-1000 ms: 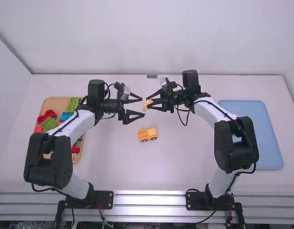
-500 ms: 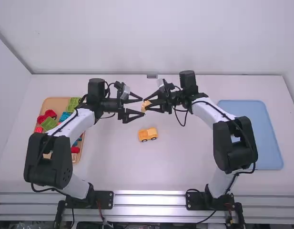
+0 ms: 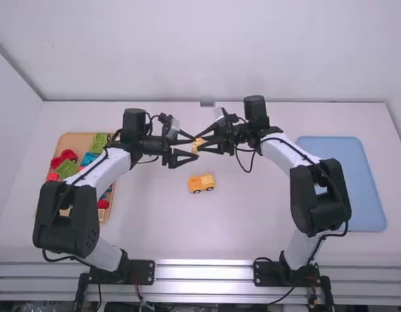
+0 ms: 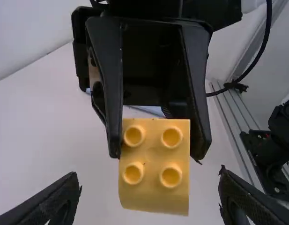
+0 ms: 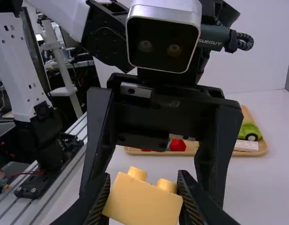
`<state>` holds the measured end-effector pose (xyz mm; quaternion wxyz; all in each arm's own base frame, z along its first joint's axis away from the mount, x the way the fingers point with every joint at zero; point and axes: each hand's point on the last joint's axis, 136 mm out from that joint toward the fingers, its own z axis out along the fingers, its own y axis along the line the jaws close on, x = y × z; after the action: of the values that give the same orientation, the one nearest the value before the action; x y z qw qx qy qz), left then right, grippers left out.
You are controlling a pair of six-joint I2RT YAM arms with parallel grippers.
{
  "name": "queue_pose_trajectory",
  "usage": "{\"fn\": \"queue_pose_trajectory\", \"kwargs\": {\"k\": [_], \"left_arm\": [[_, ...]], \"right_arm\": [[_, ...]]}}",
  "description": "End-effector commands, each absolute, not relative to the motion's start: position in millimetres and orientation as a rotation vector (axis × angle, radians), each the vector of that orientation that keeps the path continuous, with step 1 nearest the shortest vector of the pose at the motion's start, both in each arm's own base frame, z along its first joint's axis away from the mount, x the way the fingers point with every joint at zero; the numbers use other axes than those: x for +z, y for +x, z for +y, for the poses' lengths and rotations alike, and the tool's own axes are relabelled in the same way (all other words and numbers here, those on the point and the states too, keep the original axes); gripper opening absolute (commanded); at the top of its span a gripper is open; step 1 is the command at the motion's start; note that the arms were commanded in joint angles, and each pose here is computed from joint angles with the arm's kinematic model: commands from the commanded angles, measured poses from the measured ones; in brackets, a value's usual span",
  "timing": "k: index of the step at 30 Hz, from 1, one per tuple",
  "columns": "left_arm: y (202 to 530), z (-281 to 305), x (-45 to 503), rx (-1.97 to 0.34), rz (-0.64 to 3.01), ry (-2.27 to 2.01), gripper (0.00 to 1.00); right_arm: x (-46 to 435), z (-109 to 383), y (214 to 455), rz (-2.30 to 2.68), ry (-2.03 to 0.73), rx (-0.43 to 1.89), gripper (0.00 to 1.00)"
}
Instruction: Assemble lego blocks to make yellow taxi
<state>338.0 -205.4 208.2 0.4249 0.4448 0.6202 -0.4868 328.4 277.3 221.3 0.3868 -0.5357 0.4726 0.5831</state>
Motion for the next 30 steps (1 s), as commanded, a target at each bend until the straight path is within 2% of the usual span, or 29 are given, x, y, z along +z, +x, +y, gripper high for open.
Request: {"fn": "queue_pose_trajectory", "kwargs": {"k": [1,12,19,20,23,26,28,29,30], "left_arm": [[338.4,-207.8,209.1,-1.225,1.528,1.130,0.72],[339.7,-207.8,210.8,-1.218,1.517,1.132,0.49],[339.9,-208.0,211.2,-1.216,1.514,1.134,0.28],[339.9,-208.0,211.2,-1.216,1.514,1.134,0.28],[340.0,-208.0,211.1,-1.215,1.514,1.134,0.19],[339.9,-208.0,211.2,-1.215,1.513,1.135,0.17],[340.1,-207.8,211.1,-1.214,1.515,1.134,0.14],[340.0,-207.9,211.1,-1.215,1.514,1.134,0.12],[340.2,-207.8,211.0,-1.214,1.515,1.134,0.11]], "right_arm": [[226.9,279.7,327.7,1.163,-1.378,1.505,0.22],[225.0,279.2,330.2,1.178,-1.373,1.491,0.22],[222.6,279.9,333.5,1.202,-1.368,1.471,0.23],[222.6,279.9,333.5,1.202,-1.368,1.471,0.23],[222.6,279.9,333.5,1.201,-1.368,1.470,0.24],[222.8,279.9,333.5,1.197,-1.369,1.469,0.24],[223.1,280.0,333.9,1.195,-1.370,1.465,0.26],[223.3,279.9,334.1,1.193,-1.371,1.464,0.31],[223.3,279.9,334.1,1.193,-1.371,1.464,0.45]]}}
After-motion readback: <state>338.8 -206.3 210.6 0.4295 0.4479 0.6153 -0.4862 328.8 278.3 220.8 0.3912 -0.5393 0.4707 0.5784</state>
